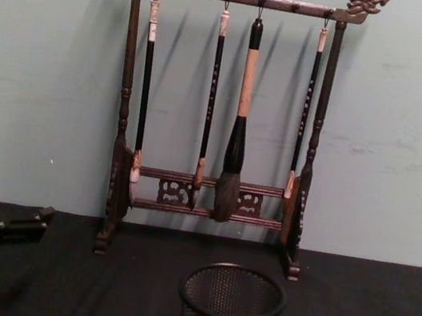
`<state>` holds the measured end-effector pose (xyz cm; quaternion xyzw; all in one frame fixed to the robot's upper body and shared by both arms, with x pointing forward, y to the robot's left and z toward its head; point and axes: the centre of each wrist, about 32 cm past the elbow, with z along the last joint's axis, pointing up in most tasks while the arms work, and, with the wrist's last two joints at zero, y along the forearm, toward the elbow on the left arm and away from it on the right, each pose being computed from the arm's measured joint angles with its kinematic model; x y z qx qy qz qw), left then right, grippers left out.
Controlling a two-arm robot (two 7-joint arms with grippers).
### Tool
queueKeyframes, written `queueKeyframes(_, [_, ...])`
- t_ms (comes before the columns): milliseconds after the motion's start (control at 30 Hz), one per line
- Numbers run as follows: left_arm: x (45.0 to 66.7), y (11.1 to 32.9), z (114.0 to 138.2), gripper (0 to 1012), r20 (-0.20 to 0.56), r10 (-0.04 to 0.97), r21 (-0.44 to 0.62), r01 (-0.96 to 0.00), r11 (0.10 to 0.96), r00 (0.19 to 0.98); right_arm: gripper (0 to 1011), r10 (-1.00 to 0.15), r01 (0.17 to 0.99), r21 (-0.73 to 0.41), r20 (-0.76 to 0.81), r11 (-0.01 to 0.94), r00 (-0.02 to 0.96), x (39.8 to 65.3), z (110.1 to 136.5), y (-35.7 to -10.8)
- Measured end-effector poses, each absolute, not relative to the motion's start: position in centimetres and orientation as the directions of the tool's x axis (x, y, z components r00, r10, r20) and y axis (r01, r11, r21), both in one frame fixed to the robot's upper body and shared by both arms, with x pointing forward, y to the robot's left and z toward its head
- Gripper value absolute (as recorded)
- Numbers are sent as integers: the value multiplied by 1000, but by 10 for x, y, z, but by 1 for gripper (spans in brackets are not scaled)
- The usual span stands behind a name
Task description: Pick up the water-based marker from the table and place it into the pen holder.
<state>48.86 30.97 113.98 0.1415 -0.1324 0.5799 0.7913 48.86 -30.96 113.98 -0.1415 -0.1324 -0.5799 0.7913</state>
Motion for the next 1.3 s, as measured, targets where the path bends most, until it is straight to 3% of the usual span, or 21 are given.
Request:
queueKeyframes(767, [489,310,1140,1009,374,880,70,-955,287,292,1002,-881,955,-70,372,288,292,488,1140,-309])
queueKeyframes(1300, [489,310,1140,1009,374,880,70,-955,287,292,1002,-902,945,-93,283,314,328,459,1167,-285])
